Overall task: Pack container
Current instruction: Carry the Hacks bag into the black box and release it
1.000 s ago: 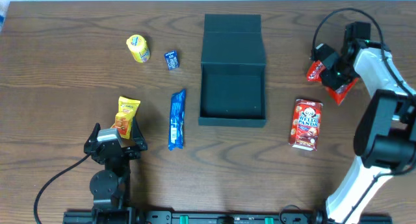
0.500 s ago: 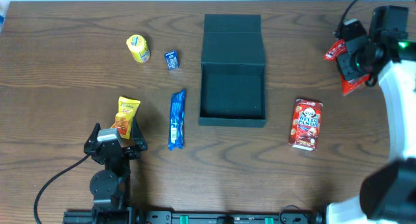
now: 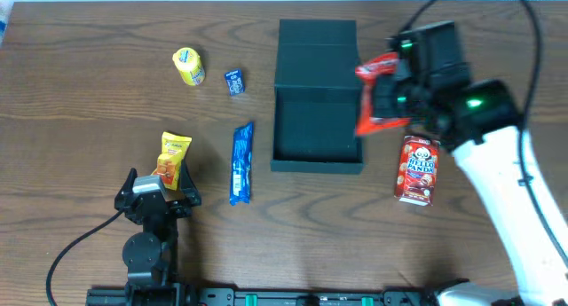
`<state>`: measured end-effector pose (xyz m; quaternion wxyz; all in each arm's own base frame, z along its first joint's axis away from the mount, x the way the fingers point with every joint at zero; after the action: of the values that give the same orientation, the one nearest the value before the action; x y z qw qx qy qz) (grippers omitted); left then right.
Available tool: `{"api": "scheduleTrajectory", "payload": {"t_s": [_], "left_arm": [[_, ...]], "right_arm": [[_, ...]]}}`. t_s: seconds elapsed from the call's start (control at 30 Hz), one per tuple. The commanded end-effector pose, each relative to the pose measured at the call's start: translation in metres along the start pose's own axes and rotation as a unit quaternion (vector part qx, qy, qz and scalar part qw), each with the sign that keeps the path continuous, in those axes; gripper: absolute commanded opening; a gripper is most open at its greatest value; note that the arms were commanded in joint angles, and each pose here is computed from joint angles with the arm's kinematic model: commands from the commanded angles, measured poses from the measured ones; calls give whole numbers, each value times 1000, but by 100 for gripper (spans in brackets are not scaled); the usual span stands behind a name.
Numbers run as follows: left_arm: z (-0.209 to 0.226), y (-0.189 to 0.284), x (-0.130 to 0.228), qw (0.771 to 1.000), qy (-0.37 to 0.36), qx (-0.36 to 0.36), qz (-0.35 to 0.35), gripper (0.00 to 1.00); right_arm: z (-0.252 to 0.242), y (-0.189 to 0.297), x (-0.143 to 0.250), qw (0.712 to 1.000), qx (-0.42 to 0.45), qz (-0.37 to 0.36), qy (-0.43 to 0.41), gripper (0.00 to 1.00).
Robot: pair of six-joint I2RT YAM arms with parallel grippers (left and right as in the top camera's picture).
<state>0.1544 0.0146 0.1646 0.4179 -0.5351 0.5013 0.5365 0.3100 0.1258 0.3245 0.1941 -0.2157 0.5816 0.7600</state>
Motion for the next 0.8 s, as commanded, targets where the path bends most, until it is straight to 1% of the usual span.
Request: {"api": "scheduleTrajectory", "payload": {"t_s": [0.0,0.17,0.33,0.47,0.63,0.77], "left_arm": [[4,-1,13,999,-4,-17,29,95],[4,-1,13,999,-4,-18,29,95],[4,-1,13,999,-4,-17,29,95],[4,-1,13,999,-4,-18,29,95],[4,-1,13,999,-4,-17,29,95],[4,-1,13,999,-4,-17,29,95]], "right_arm": [[20,-19,4,997,-12,14,-68,12],[35,-65,9,996,-6,50,-68,11],[34,-116,15,991,15,81,-105,11],[28,-156,23,988,33,106,-109,10],[20,-182,34,983,53,136,-112,9],[17,-189,41,980,63,153,-112,9]]}}
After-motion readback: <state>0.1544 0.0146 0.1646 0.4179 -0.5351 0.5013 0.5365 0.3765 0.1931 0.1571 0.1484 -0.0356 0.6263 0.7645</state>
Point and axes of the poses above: each gripper's point midway between its finger pads, its own y axis back along the fingers, its own z axis along the line the jaws close on, x = y × z, the point moved 9 cm from there along y, back along the fingers, and after that the axes turned 2 degrees about y, right-handed, at the moved point
